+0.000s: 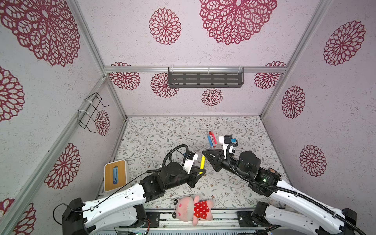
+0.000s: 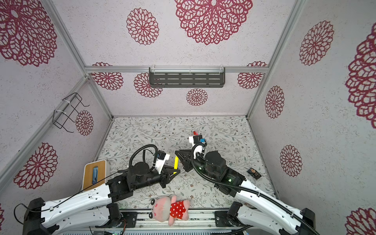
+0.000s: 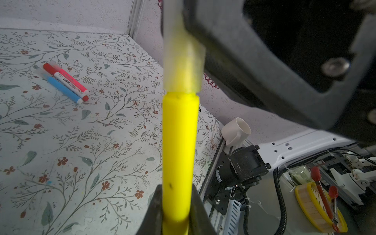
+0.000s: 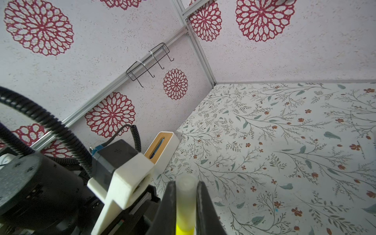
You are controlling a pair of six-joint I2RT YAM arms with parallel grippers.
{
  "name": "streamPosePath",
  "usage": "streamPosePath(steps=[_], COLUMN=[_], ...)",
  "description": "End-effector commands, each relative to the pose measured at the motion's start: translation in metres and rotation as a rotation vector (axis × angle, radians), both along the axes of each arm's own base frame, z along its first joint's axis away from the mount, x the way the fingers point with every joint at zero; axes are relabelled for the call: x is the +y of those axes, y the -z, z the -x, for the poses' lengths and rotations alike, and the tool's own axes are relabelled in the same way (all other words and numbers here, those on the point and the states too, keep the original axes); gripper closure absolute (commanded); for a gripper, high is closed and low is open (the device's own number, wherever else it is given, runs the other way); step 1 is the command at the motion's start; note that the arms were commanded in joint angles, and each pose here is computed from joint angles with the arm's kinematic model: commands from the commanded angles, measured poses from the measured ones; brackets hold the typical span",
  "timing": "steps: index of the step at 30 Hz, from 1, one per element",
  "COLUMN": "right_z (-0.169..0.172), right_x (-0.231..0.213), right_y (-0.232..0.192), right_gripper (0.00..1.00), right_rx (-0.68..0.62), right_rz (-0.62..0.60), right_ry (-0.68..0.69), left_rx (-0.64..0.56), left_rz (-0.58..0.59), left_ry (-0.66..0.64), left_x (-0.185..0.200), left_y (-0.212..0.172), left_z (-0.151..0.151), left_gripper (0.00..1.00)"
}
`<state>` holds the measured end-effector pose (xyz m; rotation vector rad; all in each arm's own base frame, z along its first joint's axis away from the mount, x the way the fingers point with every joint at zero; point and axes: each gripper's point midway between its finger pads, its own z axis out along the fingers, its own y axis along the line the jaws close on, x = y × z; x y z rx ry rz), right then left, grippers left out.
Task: Insert the pens into the pen caps
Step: 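Push the clear cap down onto the highlighter tip with the right gripper, then open the right gripper and draw it back from the capped highlighter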
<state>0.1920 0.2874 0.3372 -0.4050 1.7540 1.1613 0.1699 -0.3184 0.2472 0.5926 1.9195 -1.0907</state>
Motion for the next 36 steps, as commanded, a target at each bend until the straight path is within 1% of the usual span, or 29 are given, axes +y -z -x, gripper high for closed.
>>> streamPosePath(steps=[1,9,18,22,23,24,27,28,31,36], right_z=[0.033,0.049,0.057,0.060,0.060,0.061,0.063,0.066,0.072,0.067], right_x=[0.010,0.021,0.024,0.024,0.024,0.025,0.022,0.021,0.013,-0.003], right_y=[0.028,0.043,0.047,0.049,0.048,0.047,0.035,0.028,0.010,-0.001], right_gripper=[0.93,0.94,0.93,0.90,0.88,0.83,0.57,0.52,0.44,0.41], right_rx=[0.044,0.065,0.072,0.077,0.079,0.077,0.050,0.027,-0.027,-0.061], right_rz=[0.066,0.086,0.083,0.087,0.085,0.080,0.042,0.015,-0.056,-0.070], right_ry=[-0.163,-0.278,-0.325,-0.341,-0.340,-0.341,-0.343,-0.359,-0.361,-0.284], left_rx=[-0.122,-0.136,-0.150,-0.153,-0.153,-0.153,-0.148,-0.143,-0.127,-0.120], left_rz=[0.166,0.200,0.216,0.210,0.205,0.195,0.155,0.140,0.127,0.131], left_ry=[-0.027,0.014,-0.004,-0.016,-0.019,-0.026,-0.040,-0.044,-0.042,-0.044], left_x=[0.004,0.008,0.018,0.021,0.021,0.022,0.021,0.021,0.019,0.019], left_y=[-0.056,-0.066,-0.070,-0.068,-0.067,-0.066,-0.056,-0.052,-0.045,-0.043], left_z=[-0.005,0.003,0.004,0.002,0.001,0.000,-0.004,-0.005,-0.006,-0.005], left_gripper=[1.00,1.00,1.00,1.00,1.00,1.00,1.00,1.00,1.00,1.00])
